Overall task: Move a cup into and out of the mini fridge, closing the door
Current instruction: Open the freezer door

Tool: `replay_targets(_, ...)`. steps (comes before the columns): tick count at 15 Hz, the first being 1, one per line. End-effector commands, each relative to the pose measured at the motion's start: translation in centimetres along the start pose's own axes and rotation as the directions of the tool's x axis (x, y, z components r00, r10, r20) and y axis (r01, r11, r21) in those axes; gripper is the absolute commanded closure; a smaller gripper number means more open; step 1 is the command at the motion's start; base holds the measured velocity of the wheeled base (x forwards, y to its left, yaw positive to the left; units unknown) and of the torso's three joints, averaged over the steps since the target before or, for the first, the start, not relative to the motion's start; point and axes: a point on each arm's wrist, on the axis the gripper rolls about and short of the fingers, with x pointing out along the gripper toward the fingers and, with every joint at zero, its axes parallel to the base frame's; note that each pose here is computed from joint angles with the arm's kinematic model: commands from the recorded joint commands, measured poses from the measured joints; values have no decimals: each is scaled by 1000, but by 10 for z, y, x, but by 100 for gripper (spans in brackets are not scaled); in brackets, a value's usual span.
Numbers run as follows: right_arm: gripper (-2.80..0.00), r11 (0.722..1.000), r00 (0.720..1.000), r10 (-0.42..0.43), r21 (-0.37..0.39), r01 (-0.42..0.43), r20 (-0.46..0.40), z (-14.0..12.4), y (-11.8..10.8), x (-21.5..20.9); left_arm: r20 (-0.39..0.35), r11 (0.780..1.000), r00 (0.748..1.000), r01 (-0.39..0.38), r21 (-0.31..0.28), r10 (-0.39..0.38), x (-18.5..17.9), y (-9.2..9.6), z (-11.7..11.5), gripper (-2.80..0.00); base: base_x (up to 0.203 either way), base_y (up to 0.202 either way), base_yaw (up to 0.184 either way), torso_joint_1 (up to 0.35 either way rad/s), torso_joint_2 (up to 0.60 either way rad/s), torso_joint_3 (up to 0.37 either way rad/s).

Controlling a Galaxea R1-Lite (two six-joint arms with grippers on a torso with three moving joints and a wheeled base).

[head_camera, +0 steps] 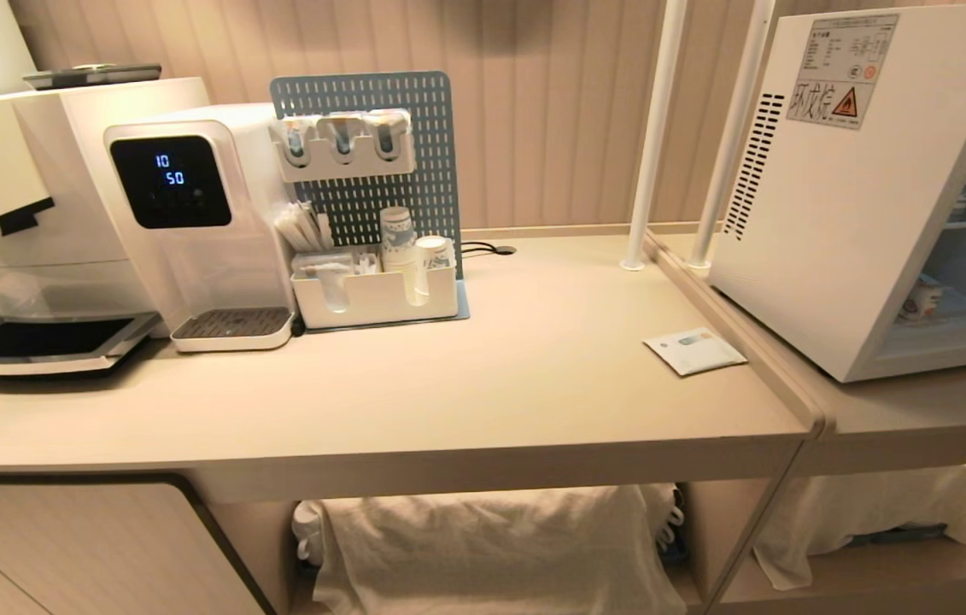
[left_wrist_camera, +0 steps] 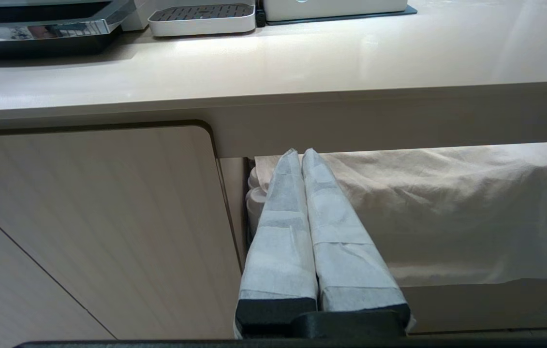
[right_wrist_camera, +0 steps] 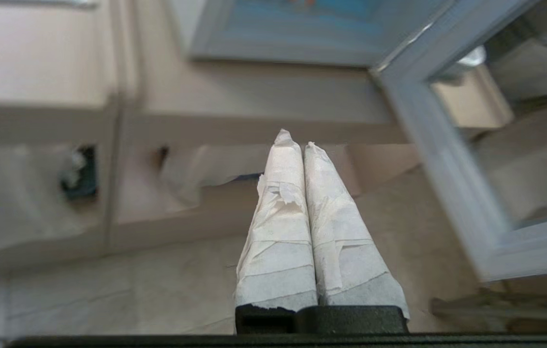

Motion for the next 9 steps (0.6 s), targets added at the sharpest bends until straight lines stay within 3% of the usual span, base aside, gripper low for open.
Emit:
replay_targets(1,0,1000,997,27,8,-28,74,-25,9,-30,0,1000,1000,0,0,0,0,0,0,0,0,0,0,0,0,0)
replay_targets(4,0,989,985,139,36,-143,102,-62,22,-55,0,1000,1000,0,0,0,0,0,0,0,0,0,0,0,0,0)
replay_targets(6,0,969,975,202,128,-213,93,-90,31,-64,0,1000,1000,-1,0,1,0,0,0,0,0,0,0,0,0,0)
replay_targets(9,0,938,954,281,180,-297,108,-127,37,-80,0,1000,1000,0,0,0,0,0,0,0,0,0,0,0,0,0)
